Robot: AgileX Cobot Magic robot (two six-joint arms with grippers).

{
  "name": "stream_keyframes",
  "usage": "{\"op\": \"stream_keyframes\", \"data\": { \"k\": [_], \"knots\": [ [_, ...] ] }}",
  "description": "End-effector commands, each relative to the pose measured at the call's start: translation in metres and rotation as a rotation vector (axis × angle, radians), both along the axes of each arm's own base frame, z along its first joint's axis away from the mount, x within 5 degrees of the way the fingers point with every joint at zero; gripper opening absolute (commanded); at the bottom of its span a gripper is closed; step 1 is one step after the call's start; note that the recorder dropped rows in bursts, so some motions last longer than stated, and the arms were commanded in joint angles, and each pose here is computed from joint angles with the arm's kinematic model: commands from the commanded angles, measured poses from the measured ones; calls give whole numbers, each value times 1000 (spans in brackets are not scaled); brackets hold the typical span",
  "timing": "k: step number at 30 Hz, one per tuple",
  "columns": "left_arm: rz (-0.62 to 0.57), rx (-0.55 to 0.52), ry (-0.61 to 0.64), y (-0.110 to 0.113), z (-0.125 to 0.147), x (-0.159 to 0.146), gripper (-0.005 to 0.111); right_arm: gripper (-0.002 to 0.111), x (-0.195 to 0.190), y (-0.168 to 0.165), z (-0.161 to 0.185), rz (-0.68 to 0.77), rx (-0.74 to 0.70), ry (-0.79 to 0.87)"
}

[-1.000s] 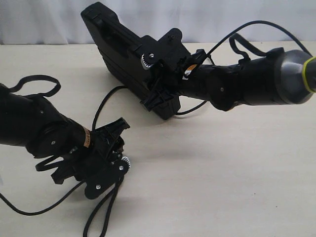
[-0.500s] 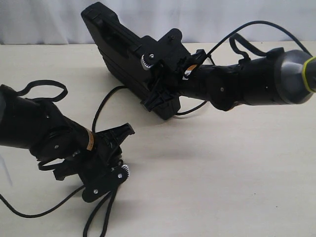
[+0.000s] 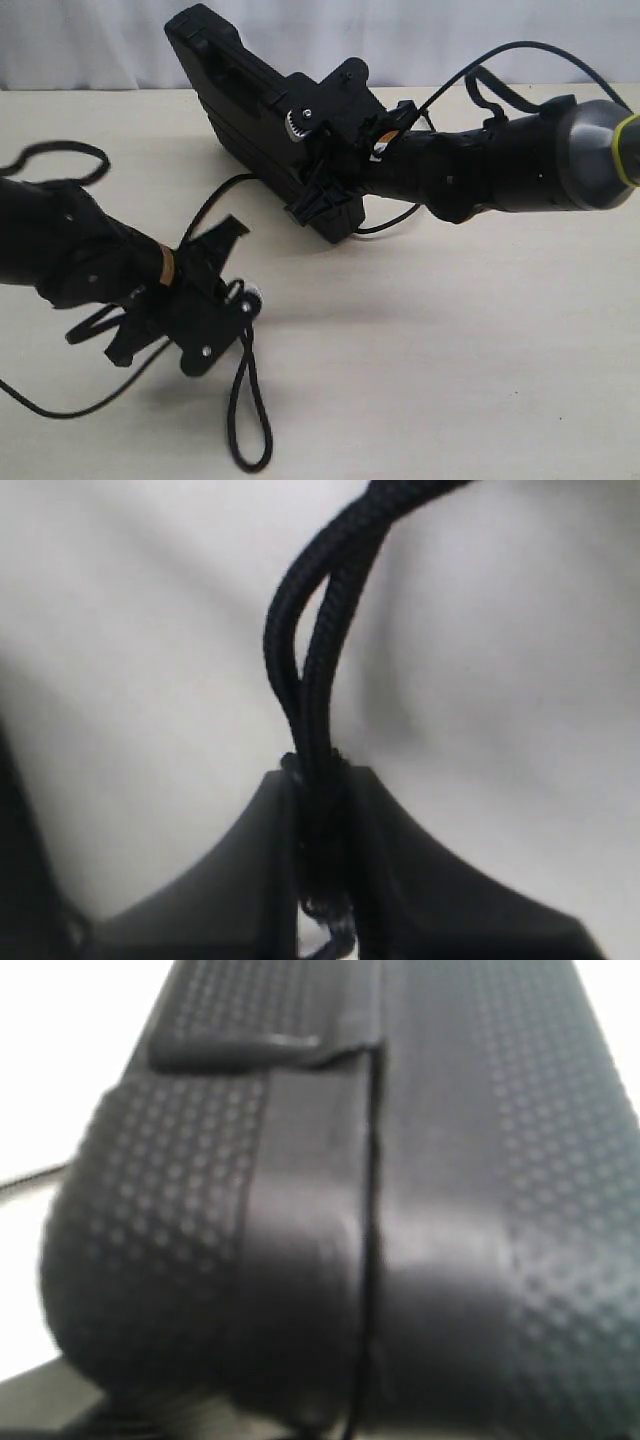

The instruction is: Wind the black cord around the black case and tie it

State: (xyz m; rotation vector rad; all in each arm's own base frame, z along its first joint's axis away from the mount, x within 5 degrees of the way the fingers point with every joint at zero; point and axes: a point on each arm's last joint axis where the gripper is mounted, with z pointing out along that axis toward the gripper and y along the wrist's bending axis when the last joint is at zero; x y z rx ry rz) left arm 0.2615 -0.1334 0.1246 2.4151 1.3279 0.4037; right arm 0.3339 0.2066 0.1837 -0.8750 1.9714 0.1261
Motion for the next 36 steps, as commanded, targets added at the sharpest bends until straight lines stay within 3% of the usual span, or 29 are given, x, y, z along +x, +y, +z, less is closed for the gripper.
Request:
{"op": "stream_keyframes", "data": {
  "k": [1,7,12,17,20,24,30,36],
  "knots": [
    [369,-153,-44,36,44,5,0,4,-4,-1,-9,14,-41,72],
    [849,-371,-135,98,88,6,0,4,-4,-1,-9,9,-35,76],
    [1155,-606,-208,126,103,9,0,4,-4,-1,-10,-34,9,103],
    [1256,-777,-233,125,109,15,0,4,-4,-2,-10,-64,40,126],
    [1248,-785,-210,115,117,18,0,4,-5,-2,-11,-75,48,155],
    [1277,-666,-135,108,123,24,0,4,-5,-2,-11,-90,64,163],
    [1491,-646,-28,107,113,44,0,4,-6,-2,-12,-102,77,181],
    [1621,-678,5,106,111,65,0,4,-7,-2,-13,-98,70,198]
  ]
}}
